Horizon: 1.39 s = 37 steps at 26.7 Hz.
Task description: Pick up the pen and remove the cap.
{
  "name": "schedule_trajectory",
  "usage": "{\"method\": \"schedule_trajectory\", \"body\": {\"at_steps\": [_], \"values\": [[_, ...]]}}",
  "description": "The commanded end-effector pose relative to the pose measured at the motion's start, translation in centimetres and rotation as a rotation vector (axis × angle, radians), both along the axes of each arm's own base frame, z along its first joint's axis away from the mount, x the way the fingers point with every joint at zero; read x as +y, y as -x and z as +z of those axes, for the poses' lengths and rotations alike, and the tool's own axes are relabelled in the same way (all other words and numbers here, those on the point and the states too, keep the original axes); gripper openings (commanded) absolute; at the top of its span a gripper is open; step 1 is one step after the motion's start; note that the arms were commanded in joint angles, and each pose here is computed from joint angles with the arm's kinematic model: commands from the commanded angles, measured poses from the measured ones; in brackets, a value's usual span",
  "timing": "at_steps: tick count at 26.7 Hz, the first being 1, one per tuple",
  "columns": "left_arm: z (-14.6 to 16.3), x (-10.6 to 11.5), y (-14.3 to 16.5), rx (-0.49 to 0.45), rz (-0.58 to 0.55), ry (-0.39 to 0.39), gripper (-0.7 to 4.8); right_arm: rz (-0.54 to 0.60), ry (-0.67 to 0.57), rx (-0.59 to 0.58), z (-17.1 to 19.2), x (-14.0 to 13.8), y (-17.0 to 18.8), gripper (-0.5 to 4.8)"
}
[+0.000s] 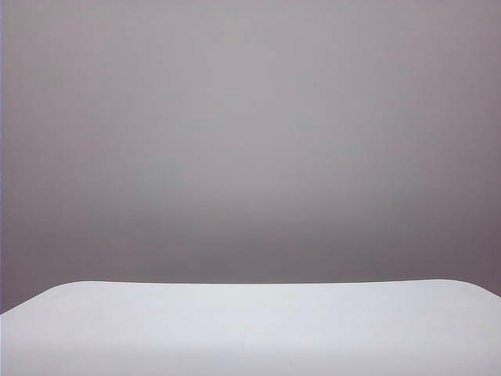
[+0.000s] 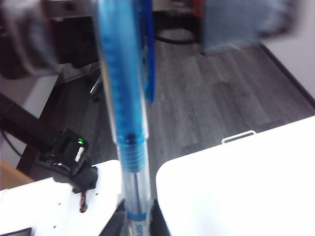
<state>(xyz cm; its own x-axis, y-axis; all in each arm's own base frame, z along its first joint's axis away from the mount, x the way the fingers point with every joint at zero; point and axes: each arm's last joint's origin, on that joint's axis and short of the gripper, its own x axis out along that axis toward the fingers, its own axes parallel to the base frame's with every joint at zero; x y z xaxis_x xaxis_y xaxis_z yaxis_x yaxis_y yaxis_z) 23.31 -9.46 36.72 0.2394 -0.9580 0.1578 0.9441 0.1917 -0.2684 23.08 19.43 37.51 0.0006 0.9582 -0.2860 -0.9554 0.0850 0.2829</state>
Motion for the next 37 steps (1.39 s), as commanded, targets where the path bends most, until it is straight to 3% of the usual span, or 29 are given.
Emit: {"method": "schedule_trajectory", "body": {"at_steps": [1,2,6,11,13,16,21,25,28,37], "values": [[0.3,-0.1,0.0,0.016,-0.060,0.022,3.94,0.039,-0.018,-0.032,0.1,0.9,0.4,-0.06],[0.4,-0.1,0.1,0.016,-0.071,0.021,3.75,0.043,-0.013,-0.025,-0.1,1.2,0.3,-0.06],[0.3,-0.1,0.2,0.011,-0.118,0.002,2.03,0.035,-0.003,-0.021,-0.4,1.3,0.1,-0.06],[0.3,-0.1,0.3,0.020,-0.144,-0.006,1.64,0.011,0.022,-0.032,-0.6,1.2,0.1,-0.06],[0.3,-0.1,0.3,0.020,-0.144,-0.006,0.81,0.010,0.022,-0.032,-0.6,1.2,0.1,-0.06],[0.3,-0.1,0.3,0.020,-0.158,-0.011,0.48,-0.003,0.027,-0.036,-0.6,1.2,0.0,-0.06],[0.3,-0.1,0.4,0.034,-0.178,-0.016,0.47,-0.025,0.037,-0.043,-0.6,1.2,0.0,0.04],[0.3,-0.1,0.4,0.034,-0.177,-0.015,0.16,-0.054,0.049,-0.051,-0.6,1.2,-0.1,2.07],[0.3,-0.1,0.3,0.034,-0.168,-0.011,0.16,-0.053,0.047,-0.048,-0.6,1.2,-0.1,2.79],[0.3,-0.1,0.2,0.033,-0.116,0.008,0.16,-0.027,-0.044,-0.020,0.3,1.7,-0.1,2.69]]}}
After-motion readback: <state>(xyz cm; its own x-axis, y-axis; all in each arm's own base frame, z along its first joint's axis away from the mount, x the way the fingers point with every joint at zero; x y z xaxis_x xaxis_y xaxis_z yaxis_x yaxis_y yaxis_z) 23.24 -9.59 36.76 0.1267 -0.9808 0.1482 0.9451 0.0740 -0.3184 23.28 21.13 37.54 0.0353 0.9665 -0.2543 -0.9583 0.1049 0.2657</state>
